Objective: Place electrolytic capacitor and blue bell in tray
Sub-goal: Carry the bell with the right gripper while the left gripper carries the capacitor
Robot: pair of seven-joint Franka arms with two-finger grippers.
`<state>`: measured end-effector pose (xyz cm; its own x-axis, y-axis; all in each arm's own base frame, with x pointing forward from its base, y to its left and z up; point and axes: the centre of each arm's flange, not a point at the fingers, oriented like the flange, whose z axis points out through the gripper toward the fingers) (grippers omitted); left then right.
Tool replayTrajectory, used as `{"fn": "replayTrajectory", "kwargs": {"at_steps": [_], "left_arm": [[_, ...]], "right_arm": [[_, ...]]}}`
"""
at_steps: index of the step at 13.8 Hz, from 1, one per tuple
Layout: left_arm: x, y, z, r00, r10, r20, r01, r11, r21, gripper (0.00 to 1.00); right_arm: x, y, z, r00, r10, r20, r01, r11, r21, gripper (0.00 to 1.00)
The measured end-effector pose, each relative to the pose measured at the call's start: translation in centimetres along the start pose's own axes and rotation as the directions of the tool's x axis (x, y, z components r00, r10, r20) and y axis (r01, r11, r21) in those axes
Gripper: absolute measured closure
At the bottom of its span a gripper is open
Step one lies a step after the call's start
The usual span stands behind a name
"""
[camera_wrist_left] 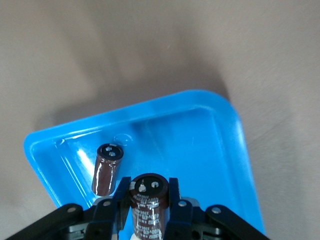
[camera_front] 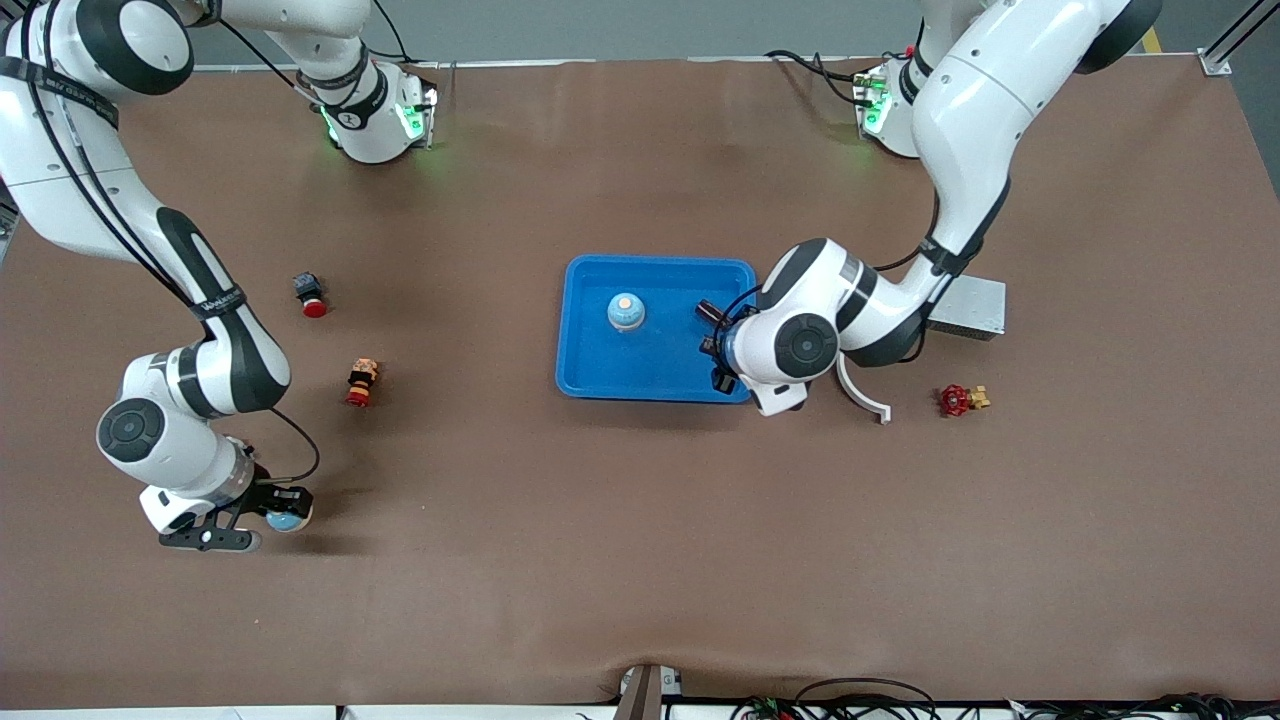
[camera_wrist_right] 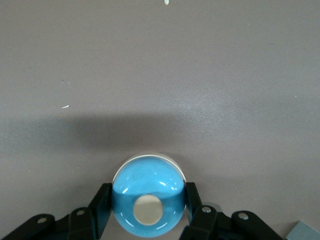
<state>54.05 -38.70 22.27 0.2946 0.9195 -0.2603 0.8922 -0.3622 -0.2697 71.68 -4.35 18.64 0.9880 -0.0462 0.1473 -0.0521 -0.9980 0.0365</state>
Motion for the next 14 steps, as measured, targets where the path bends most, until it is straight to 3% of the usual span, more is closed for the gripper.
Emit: {"fn": "replayTrajectory", "kwargs": {"at_steps": [4,8,9,14], "left_arm": [[0.1,0.1,2.8,1.000,-0.003,-0.001,0.003,0.999,0.037,0.66],[0.4,0.3,4.6,1.000,-0.007,-0.008,0.007,0.998,0.055,0.66],[0.6,0.3,4.7,1.000,-0.010,-0.011,0.010,0.998,0.057,0.61],[1.0,0.5,4.9,1.000,-0.011,-0.022,0.012,0.998,0.054,0.10]], "right_arm": [[0.4,-0.8,-0.6,1.000,0.023,-0.008,-0.023,1.000,0.003,0.37],[0.4,-7.2,-3.7,0.992,0.104,0.068,-0.103,0.995,-0.020,0.37],[0.2,-9.3,-5.1,0.988,0.130,0.087,-0.129,0.991,-0.022,0.37],[-1.1,-17.7,-11.1,0.952,0.277,0.126,-0.281,0.960,0.007,0.37]]}}
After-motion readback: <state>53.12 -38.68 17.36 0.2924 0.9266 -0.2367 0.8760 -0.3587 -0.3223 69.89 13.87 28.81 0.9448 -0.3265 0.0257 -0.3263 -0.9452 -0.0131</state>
